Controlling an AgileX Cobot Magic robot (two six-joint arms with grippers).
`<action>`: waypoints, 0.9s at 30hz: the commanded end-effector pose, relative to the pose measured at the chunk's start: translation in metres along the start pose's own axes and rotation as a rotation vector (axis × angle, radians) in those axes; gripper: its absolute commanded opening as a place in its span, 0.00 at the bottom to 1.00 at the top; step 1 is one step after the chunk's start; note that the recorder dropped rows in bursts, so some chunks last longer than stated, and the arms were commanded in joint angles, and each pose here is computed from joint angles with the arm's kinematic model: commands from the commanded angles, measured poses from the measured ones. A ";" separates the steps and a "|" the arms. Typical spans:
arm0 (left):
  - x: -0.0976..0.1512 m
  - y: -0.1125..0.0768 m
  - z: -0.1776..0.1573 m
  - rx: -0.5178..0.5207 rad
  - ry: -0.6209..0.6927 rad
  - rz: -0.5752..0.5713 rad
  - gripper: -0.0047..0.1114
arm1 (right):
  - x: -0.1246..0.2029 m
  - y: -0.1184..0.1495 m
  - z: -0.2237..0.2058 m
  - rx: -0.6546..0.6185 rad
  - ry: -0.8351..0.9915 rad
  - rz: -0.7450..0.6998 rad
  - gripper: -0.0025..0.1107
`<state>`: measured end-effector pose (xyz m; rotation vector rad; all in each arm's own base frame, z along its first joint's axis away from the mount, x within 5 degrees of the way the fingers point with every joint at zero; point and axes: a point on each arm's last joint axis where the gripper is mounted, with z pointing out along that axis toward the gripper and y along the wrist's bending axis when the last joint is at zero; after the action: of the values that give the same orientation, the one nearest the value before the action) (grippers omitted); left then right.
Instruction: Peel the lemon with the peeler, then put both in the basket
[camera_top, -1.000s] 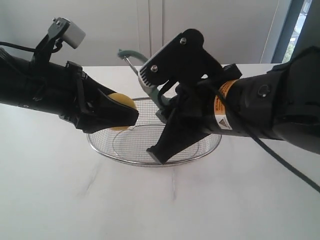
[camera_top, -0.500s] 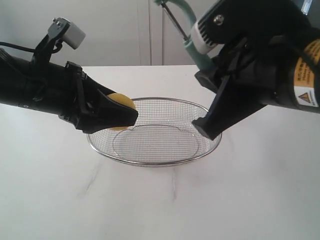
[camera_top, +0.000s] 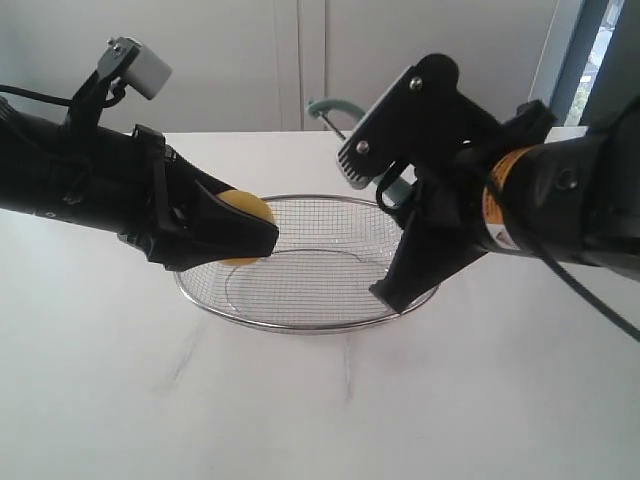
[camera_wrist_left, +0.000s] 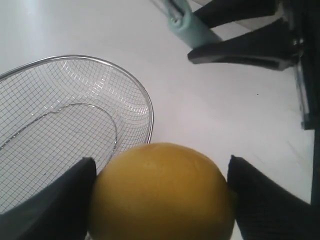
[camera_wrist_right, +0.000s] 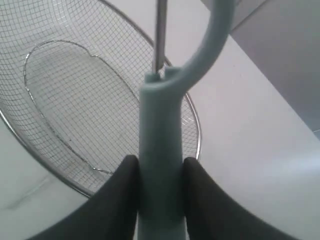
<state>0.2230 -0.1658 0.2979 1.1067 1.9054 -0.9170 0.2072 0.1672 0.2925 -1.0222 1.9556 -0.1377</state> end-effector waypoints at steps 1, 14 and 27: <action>-0.002 -0.003 -0.002 0.032 -0.025 -0.029 0.04 | 0.002 0.007 0.018 -0.032 0.008 0.002 0.02; -0.003 -0.005 -0.002 0.052 -0.034 -0.036 0.04 | -0.010 0.038 0.033 -0.166 -0.050 0.025 0.02; -0.003 -0.004 -0.002 0.046 -0.035 -0.036 0.04 | -0.012 0.046 0.030 -0.189 -0.055 0.025 0.02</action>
<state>0.2208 -0.1670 0.2990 1.1084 1.9003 -0.9579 0.2058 0.2120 0.2593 -1.1205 1.9632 0.0747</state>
